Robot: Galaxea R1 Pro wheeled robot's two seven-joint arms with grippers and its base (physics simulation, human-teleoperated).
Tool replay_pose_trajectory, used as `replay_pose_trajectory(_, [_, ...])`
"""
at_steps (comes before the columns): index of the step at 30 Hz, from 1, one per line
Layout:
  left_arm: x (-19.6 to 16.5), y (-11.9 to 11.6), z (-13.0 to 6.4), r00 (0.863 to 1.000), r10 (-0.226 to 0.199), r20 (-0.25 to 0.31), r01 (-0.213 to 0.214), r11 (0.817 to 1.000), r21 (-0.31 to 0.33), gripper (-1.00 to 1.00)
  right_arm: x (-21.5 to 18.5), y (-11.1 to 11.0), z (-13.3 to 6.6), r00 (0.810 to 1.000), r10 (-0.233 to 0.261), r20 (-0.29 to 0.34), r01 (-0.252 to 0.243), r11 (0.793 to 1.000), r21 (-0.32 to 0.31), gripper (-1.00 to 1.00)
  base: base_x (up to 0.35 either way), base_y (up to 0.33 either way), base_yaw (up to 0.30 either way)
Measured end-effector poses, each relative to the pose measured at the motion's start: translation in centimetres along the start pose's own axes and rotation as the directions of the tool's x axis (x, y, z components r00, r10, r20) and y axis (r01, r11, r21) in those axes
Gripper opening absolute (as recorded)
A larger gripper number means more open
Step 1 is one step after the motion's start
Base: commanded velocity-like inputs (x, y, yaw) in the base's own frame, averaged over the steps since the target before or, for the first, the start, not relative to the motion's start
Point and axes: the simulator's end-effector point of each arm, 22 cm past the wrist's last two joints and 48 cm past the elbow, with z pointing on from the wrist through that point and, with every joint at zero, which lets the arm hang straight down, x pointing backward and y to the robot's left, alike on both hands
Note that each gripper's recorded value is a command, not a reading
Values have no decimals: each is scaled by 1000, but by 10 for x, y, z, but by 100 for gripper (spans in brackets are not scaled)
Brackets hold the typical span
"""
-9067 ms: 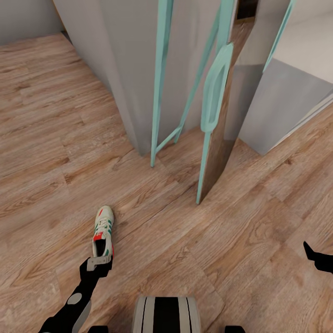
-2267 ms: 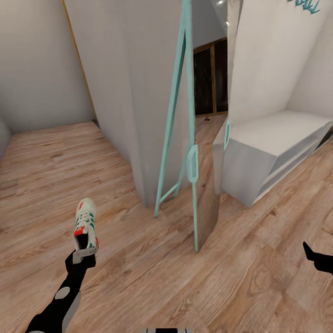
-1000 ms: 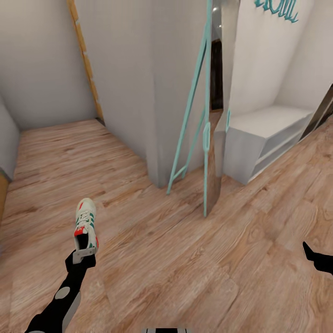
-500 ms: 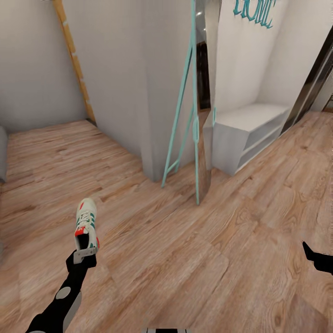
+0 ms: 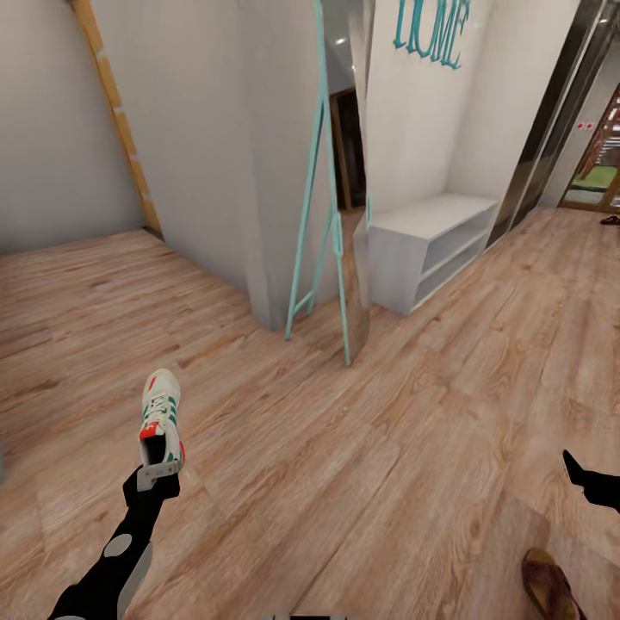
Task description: Pick up the two gym shoes and the two sandals from the corridor floor and place them onto the hallstand (shoe rack) in the corridor, making sure they are on the rack and not on the floor. Arrange them so the two gym shoes are next to each other and the two sandals are next to each other.
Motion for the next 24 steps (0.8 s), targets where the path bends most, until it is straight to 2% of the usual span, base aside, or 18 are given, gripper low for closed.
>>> replay_pose_trajectory(14, [-12,-1,-1,1000,-4,21,4,1000,3,-100,-4,-1,-3,1000,9,9,-9,1000,0,100,-292,-150,-150])
replay_pose_trajectory(24, [-14,-1,-1,1000,-4,23,4,1000,4,-100,-6,-1,-3,1000,10,12,-10,1000,0,100,-255,-161,-20])
